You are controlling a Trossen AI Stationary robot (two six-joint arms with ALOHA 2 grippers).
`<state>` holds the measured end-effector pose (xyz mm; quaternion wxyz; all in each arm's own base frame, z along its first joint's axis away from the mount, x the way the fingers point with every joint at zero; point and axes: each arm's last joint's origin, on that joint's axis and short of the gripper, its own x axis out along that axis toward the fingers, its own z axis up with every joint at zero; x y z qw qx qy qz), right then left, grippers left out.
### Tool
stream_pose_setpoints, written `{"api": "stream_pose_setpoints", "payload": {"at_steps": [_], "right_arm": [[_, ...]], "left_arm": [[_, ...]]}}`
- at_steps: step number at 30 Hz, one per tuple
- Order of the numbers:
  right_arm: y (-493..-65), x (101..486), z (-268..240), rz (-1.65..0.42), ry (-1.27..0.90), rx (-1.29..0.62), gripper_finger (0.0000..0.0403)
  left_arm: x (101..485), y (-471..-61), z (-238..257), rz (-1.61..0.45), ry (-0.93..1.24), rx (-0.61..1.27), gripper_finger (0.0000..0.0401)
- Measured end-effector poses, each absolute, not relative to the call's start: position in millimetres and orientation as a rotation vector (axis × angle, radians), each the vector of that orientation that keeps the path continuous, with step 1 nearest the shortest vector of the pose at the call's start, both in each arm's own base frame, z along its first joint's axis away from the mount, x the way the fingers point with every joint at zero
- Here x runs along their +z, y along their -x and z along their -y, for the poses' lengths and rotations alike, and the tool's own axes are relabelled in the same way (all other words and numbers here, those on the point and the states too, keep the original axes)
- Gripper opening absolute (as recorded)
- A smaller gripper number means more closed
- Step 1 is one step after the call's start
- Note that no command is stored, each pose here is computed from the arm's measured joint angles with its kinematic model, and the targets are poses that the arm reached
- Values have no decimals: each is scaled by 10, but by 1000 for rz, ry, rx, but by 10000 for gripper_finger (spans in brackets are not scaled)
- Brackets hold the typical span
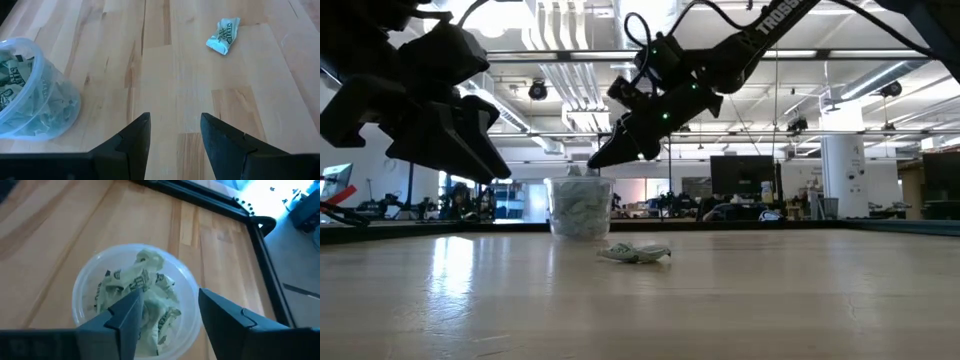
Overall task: Pick and place Stevia / Truvia into bins
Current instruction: Put the stevia packet into the transparent container
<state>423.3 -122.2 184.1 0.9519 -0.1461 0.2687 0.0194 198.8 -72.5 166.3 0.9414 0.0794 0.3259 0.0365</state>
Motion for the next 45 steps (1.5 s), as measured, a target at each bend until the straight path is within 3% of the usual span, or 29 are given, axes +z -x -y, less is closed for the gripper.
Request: {"api": "stream_pose_setpoints", "payload": {"at_steps": [8,14,29,36,45], "right_arm": [[-4064,2109,1146,-608,280,61,182],[-3873,2242,936,-722,253,138,176],[-3392,1872,527,-1019,80,238,170],[-3092,1752,474,-980,56,210,159],[-2697,1814,411,-834,84,181,148]], "left_arm": [[1659,-1988,725,-657,-159,74,157],[1659,-2066,759,-492,-222,26,157],[1317,-2453,866,-397,-363,-18,157],[1242,-2737,871,-405,-315,-191,157],[1065,-2970,836,-460,-288,-264,157]]}}
